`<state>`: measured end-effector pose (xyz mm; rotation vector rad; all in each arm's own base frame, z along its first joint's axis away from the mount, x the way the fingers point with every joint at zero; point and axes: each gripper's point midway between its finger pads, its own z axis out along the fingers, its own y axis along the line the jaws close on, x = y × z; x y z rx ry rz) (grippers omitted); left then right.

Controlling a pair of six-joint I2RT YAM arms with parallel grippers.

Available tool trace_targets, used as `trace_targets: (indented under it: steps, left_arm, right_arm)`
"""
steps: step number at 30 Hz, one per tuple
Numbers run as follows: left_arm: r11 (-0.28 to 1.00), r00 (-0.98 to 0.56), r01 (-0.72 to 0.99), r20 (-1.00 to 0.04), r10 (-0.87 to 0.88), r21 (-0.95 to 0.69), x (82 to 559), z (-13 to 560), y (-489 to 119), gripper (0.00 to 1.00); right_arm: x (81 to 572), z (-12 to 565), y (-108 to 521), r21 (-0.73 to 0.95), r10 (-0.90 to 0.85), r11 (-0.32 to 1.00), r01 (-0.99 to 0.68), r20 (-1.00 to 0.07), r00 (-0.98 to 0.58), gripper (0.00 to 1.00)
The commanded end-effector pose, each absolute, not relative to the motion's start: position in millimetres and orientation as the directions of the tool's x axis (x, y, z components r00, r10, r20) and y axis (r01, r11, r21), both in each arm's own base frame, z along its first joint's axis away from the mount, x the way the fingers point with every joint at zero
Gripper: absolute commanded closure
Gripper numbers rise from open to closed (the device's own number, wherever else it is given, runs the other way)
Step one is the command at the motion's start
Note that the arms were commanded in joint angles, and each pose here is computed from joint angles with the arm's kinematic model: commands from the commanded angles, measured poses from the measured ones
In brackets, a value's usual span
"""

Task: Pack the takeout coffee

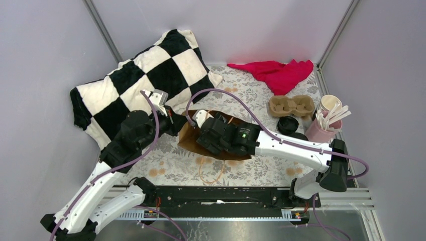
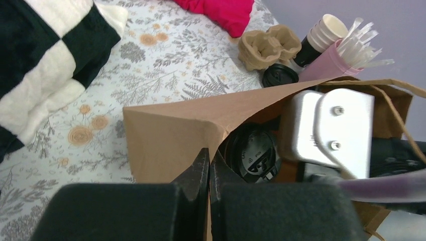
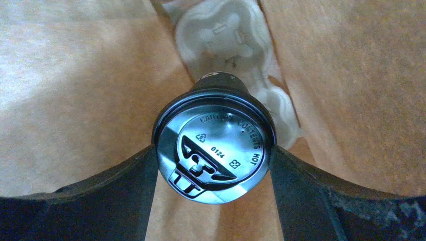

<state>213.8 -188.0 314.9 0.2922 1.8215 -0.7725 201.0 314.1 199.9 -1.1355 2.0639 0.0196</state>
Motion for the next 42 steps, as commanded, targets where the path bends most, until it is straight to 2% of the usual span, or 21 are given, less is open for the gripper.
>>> trace_targets:
  steps: [1, 9, 15, 19, 25, 34, 42]
  left_arm:
    - [0.760, -0.362, 0.516, -0.905, -0.224, -0.394, 214, 313, -183, 1.00]
    - [0.813, -0.495, 0.407, -0.848, -0.187, -0.416, 210, 272, -173, 1.00]
    - [0.852, -0.515, 0.336, -0.836, -0.190, -0.401, 218, 260, -165, 1.00]
    - [0.840, -0.490, 0.374, -0.852, -0.181, -0.394, 224, 279, -173, 1.00]
    - [0.787, -0.483, 0.441, -0.853, -0.197, -0.431, 227, 312, -192, 1.00]
    - [0.800, -0.388, 0.480, -0.905, -0.174, -0.359, 241, 342, -193, 1.00]
    - [0.819, -0.332, 0.489, -0.932, -0.145, -0.302, 250, 352, -191, 1.00]
  right_arm:
    - [181, 204, 329, -0.260, -0.693, 0.588, -0.766, -0.650, -0.311, 0.37]
    - [177, 187, 336, -0.276, -0.736, 0.560, -0.781, -0.600, -0.315, 0.37]
    - [177, 193, 340, -0.309, -0.788, 0.479, -0.821, -0.563, -0.248, 0.36]
    - [177, 193, 343, -0.325, -0.821, 0.436, -0.839, -0.525, -0.223, 0.37]
    - [182, 202, 354, -0.329, -0.816, 0.443, -0.834, -0.533, -0.224, 0.37]
    - [182, 210, 347, -0.342, -0.822, 0.436, -0.832, -0.528, -0.214, 0.37]
    - [185, 217, 342, -0.372, -0.791, 0.421, -0.827, -0.597, -0.134, 0.40]
